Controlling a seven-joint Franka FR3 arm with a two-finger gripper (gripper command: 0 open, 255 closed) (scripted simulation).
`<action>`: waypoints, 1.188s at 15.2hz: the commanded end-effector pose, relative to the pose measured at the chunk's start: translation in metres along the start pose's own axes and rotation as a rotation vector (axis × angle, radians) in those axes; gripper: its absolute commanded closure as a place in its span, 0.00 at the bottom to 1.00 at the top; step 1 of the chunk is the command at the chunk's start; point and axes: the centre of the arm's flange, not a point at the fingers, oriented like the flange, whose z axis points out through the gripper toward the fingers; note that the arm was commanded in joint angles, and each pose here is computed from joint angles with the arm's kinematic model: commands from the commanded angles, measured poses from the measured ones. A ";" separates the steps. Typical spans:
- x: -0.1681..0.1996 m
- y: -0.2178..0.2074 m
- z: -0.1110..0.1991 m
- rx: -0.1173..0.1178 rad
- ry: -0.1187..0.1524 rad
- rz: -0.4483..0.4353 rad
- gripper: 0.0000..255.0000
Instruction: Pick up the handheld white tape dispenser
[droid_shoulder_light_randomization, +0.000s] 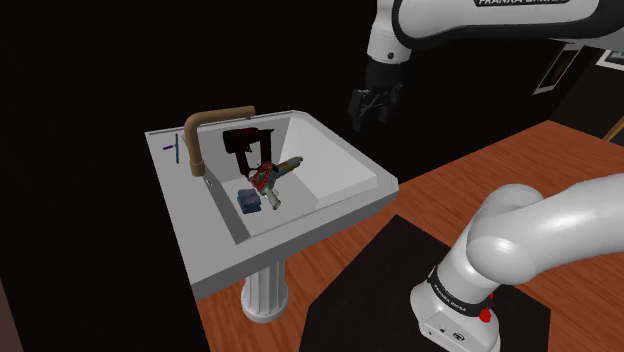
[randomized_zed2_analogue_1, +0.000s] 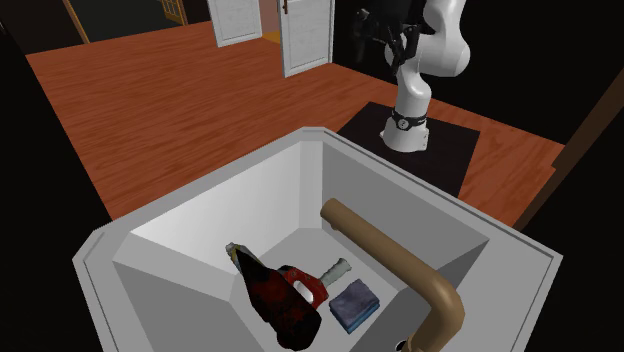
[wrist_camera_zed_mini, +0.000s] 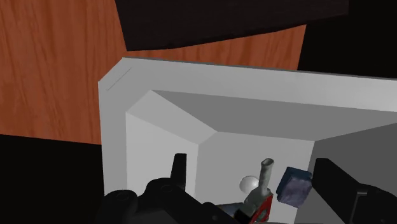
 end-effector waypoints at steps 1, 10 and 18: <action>0.015 -0.009 0.019 0.006 -0.001 0.004 0.00; 0.082 -0.043 0.111 0.030 -0.011 0.021 0.00; 0.142 -0.075 0.192 0.051 -0.019 0.036 0.00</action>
